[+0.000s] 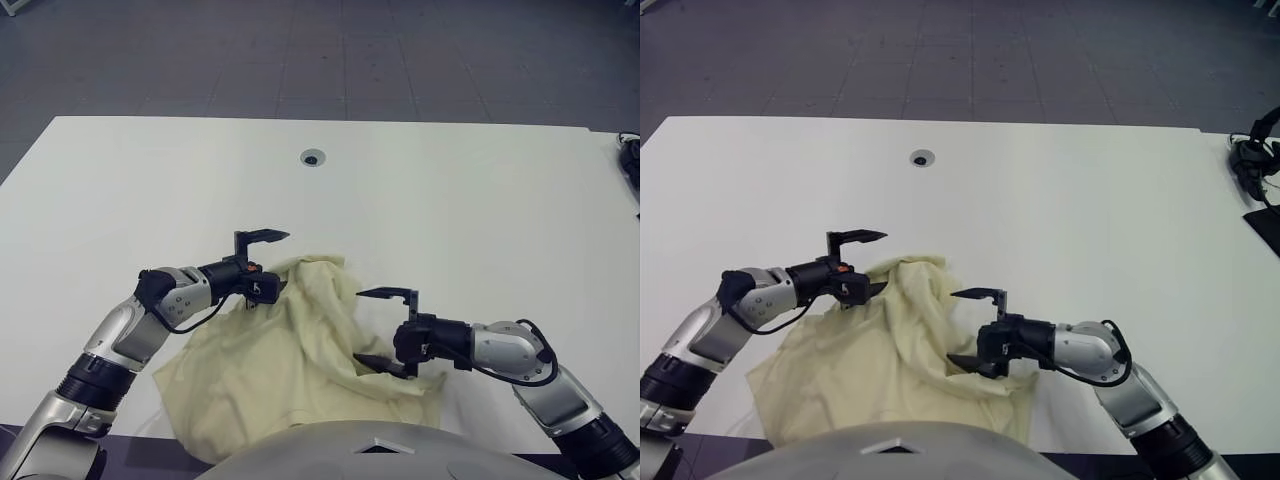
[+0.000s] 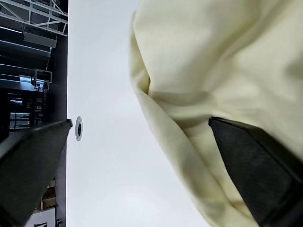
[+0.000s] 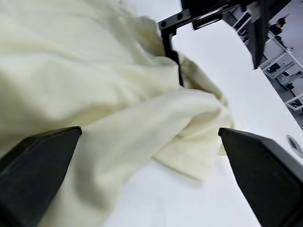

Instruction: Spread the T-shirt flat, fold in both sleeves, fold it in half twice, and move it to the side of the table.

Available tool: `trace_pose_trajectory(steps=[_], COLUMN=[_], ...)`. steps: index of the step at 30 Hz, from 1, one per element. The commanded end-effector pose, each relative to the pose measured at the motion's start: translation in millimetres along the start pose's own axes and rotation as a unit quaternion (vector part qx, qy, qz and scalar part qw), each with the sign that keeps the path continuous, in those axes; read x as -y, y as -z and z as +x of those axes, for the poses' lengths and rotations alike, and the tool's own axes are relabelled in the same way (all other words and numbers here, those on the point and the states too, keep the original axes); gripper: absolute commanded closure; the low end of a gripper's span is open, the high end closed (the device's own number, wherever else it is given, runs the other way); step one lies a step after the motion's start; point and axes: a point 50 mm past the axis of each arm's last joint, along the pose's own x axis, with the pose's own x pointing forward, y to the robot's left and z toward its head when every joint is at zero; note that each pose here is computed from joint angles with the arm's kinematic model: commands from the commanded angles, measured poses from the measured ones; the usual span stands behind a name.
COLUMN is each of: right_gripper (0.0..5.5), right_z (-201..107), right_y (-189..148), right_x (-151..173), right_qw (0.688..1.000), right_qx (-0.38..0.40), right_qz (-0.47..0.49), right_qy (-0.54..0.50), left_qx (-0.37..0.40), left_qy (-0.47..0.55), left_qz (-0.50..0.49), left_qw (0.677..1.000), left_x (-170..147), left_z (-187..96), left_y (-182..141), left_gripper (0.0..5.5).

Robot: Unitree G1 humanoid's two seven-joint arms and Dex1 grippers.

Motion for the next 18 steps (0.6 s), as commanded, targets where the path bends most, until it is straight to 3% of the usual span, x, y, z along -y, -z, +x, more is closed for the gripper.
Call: trace_pose_trajectory(steps=[1, 6, 11, 13, 18], right_gripper=[0.10, 0.10, 0.10, 0.10, 0.10], right_z=[-6, -16, -15, -14, -10], right_y=[-18, -31, -4, 4, 15], right_x=[22, 43, 56, 57, 55], right_qw=[0.995, 0.985, 0.989, 0.989, 0.982], right_qx=[0.055, 0.089, -0.025, -0.058, -0.118], right_qz=[0.070, 0.128, 0.086, 0.056, -0.134], right_qy=[0.046, 0.078, 0.119, 0.121, 0.065], left_qx=[-0.017, -0.020, -0.022, -0.022, -0.021], left_qy=[0.024, 0.018, 0.014, 0.011, 0.007], left_qz=[0.001, 0.003, 0.008, 0.010, 0.014], left_qw=[1.000, 1.000, 1.000, 1.000, 1.000], left_x=[8, 4, 2, 0, -1], left_z=[-2, -3, -2, -2, -2], left_y=[4, 5, 6, 6, 6], left_gripper=[0.12, 0.12, 0.12, 0.12, 0.12])
